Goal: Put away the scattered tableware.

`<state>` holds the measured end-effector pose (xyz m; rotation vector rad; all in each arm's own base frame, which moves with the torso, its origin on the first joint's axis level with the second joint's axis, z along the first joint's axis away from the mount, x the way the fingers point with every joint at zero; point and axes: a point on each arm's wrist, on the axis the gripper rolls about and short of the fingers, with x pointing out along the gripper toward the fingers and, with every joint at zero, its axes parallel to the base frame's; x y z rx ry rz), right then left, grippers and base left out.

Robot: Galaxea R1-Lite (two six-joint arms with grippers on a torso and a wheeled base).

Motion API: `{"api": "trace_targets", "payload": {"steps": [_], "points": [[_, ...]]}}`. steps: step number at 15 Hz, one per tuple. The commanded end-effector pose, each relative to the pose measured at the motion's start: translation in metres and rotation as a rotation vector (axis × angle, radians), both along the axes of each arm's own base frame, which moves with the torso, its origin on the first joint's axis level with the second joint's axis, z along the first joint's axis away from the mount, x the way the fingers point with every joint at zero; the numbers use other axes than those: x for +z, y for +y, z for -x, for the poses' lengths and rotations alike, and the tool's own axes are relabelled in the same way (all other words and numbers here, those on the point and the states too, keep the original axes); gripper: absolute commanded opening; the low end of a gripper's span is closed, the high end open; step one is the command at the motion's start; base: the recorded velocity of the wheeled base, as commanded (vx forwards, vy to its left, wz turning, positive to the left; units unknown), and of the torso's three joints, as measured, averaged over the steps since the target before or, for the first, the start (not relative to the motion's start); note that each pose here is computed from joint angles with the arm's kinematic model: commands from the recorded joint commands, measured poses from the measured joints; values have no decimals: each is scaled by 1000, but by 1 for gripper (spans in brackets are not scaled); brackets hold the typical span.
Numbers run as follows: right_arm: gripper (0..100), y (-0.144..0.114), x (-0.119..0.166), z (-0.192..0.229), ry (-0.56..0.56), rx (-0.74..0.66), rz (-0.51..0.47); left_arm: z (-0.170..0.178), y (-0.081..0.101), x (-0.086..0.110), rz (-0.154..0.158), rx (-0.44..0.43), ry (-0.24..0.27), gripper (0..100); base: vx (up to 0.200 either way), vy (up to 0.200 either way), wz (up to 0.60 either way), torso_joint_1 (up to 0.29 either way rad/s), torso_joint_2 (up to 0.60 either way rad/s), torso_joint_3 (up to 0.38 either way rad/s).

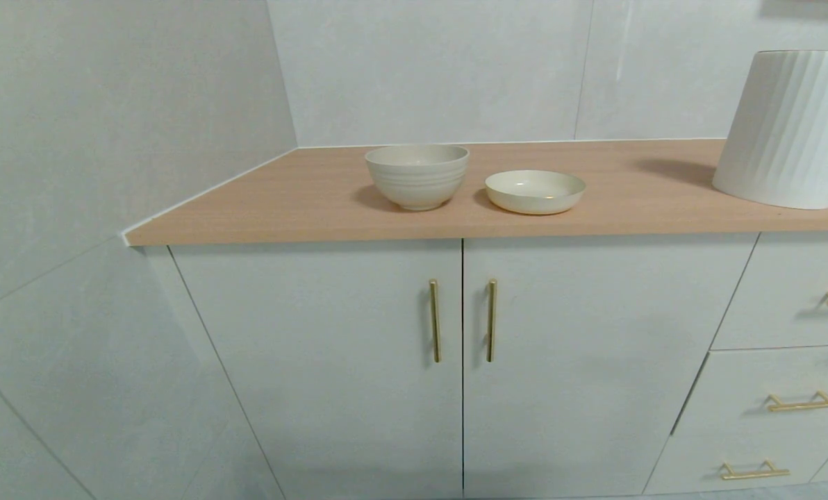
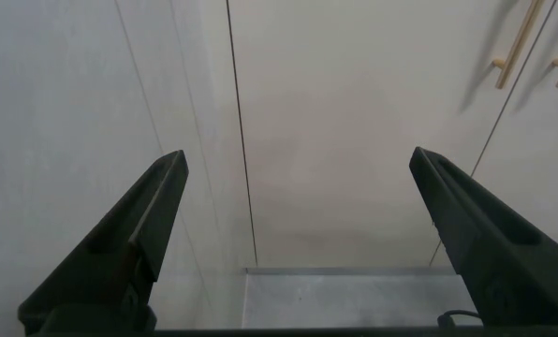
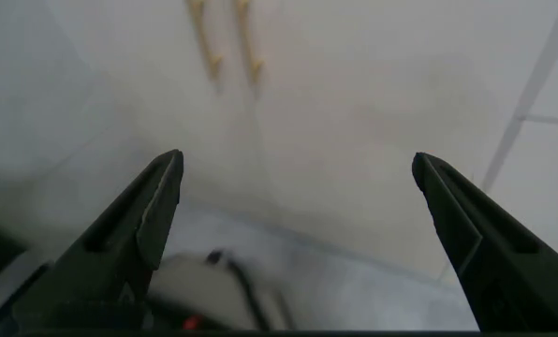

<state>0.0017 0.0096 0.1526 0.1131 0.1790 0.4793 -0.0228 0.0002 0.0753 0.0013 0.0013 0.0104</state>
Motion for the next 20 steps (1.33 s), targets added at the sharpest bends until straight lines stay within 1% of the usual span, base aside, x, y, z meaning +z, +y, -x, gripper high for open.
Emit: {"api": "trace_targets", "payload": {"steps": [1, 2, 3, 5, 7, 9, 10, 11, 13, 14, 16, 17, 18, 19, 20], "points": [[100, 22, 48, -84, 244, 226, 26, 0, 0, 0, 1, 0, 0, 100, 0, 0, 0, 0, 0, 0], [100, 31, 55, -108, 279, 245, 36, 0, 0, 0, 1, 0, 0, 100, 0, 0, 0, 0, 0, 0], [100, 38, 60, -124, 290, 266, 40, 0, 0, 0, 1, 0, 0, 100, 0, 0, 0, 0, 0, 0], [100, 63, 68, -165, 309, 323, 32, 0, 0, 0, 1, 0, 0, 100, 0, 0, 0, 0, 0, 0], [100, 83, 67, -191, 329, 367, 42, 0, 0, 0, 1, 0, 0, 100, 0, 0, 0, 0, 0, 0], [100, 106, 64, -228, 363, 390, 49, 0, 0, 0, 1, 0, -1, 100, 0, 0, 0, 0, 0, 0], [100, 109, 64, -232, 366, 392, 48, 0, 0, 0, 1, 0, 0, 100, 0, 0, 0, 0, 0, 0], [100, 121, 63, -245, 382, 412, 39, 0, 0, 0, 1, 0, 0, 100, 0, 0, 0, 0, 0, 0], [100, 133, 60, -258, 388, 430, 44, 0, 0, 0, 1, 0, -1, 100, 0, 0, 0, 0, 0, 0], [100, 144, 56, -268, 398, 442, 46, 0, 0, 0, 1, 0, 0, 100, 0, 0, 0, 0, 0, 0], [100, 152, 47, -283, 407, 445, 50, 0, 0, 0, 1, 0, 0, 100, 0, 0, 0, 0, 0, 0], [100, 160, 35, -293, 396, 450, 47, 0, 0, 0, 1, 0, 0, 100, 0, 0, 0, 0, 0, 0], [100, 161, 33, -295, 393, 451, 46, 0, 0, 0, 1, 0, -1, 100, 0, 0, 0, 0, 0, 0], [100, 167, 20, -296, 399, 462, 52, 0, 0, 0, 1, 0, -1, 100, 0, 0, 0, 0, 0, 0], [100, 169, 14, -297, 394, 466, 50, 0, 0, 0, 1, 0, 0, 100, 0, 0, 0, 0, 0, 0]]}}
